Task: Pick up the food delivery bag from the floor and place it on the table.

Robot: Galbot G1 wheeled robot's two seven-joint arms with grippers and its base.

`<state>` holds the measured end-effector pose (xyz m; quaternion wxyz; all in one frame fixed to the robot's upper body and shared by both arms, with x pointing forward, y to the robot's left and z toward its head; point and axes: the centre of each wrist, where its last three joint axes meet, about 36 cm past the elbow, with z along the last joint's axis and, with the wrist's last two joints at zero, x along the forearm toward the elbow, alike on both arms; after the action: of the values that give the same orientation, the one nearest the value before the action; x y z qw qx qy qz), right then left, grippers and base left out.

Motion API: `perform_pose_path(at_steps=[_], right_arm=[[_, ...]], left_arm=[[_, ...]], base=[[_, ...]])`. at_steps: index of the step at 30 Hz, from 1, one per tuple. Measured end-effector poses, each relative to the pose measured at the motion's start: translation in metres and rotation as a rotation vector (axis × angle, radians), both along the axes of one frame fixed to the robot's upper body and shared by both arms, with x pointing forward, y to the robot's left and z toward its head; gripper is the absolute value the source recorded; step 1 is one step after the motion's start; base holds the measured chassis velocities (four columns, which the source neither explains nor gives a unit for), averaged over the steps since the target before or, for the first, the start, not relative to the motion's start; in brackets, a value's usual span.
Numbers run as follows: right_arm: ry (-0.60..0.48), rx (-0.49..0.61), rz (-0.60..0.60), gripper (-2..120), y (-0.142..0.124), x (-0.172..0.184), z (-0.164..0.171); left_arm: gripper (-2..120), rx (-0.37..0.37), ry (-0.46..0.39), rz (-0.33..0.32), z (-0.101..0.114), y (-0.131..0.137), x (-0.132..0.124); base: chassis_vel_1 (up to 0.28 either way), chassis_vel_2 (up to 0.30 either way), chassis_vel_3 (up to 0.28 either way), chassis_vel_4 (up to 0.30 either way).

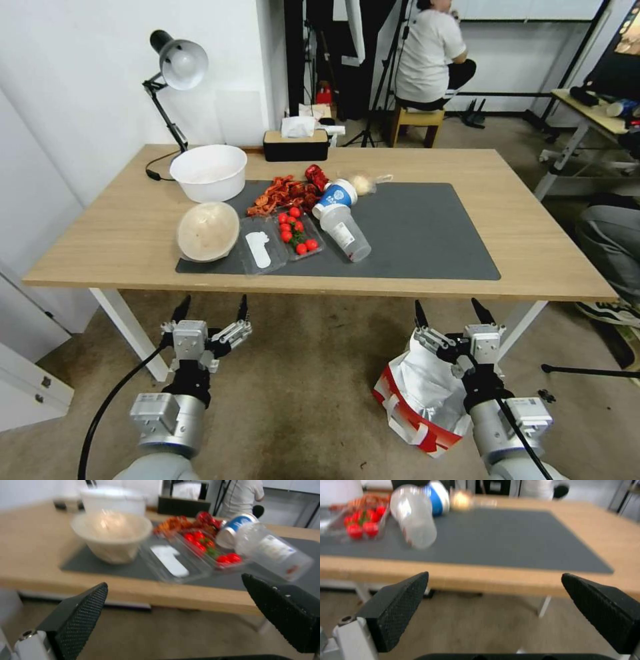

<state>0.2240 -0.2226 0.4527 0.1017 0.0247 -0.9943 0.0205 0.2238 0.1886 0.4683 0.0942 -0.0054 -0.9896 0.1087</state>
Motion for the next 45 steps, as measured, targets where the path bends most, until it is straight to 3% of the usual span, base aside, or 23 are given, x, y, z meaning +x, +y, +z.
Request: perform_pose_path(at_steps=[1, 3, 5, 9, 45], right_arm=[[0.036, 0.006, 0.005, 100, 0.0, -0.001, 0.004], [0.058, 0.009, 0.008, 100, 0.0, -0.001, 0.007], [0.104, 0.023, 0.017, 100, 0.0, -0.003, 0.017], [0.099, 0.031, 0.02, 100, -0.001, -0.004, 0.027], [0.079, 0.03, 0.019, 100, -0.001, -0.003, 0.024]], left_arm=[[100, -0.053, 0.043, -0.007, 0.007, -0.006, -0.002], [100, -0.072, 0.059, -0.012, 0.01, -0.009, -0.003], [100, -0.125, 0.049, -0.009, 0.01, -0.012, -0.005], [100, -0.15, 0.022, -0.001, 0.009, -0.012, -0.007], [100, -0.155, -0.009, -0.009, 0.013, -0.007, -0.009]], base=[[0.0, 0.0, 0.0, 0.0], [0.0, 0.0, 0.0, 0.0], [0.0, 0.0, 0.0, 0.0], [0.0, 0.0, 0.0, 0.0], [0.0, 0.0, 0.0, 0.0]])
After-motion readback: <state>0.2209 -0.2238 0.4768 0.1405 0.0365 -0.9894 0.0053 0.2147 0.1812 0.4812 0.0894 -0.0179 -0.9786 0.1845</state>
